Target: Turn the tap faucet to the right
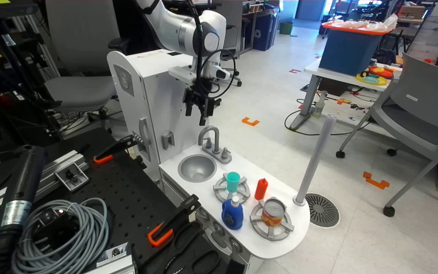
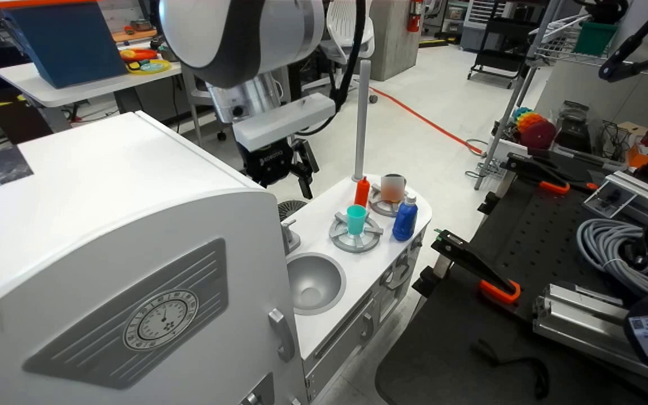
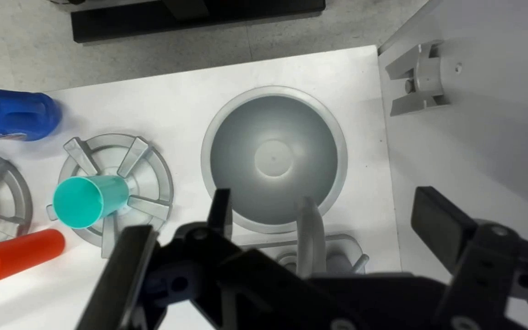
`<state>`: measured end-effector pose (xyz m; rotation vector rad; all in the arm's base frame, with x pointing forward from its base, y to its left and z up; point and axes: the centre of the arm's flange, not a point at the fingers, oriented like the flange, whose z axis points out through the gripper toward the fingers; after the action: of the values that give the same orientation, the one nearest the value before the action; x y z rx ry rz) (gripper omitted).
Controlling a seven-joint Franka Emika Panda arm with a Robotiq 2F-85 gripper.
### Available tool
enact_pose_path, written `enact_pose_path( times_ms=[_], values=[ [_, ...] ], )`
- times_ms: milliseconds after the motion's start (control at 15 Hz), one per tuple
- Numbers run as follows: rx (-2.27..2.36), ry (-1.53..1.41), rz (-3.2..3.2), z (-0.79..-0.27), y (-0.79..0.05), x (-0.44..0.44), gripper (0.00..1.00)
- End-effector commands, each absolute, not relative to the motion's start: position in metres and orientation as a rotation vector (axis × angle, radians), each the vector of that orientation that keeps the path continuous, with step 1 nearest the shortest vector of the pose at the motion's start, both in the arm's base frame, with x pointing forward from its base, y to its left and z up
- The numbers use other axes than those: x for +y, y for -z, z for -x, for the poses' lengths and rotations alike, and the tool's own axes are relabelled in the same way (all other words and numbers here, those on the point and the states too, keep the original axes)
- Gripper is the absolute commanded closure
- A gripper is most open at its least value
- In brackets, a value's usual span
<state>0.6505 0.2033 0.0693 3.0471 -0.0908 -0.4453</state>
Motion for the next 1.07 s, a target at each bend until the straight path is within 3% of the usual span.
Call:
enact_pose_path(
  times_ms=[0, 1000],
  values=[
    [-0.051, 0.422, -3.021, -0.669, -0.035, 0.212, 0.0],
    [-0.084, 0.383, -3.015, -0.696, 0.028, 0.183, 0.0]
  ],
)
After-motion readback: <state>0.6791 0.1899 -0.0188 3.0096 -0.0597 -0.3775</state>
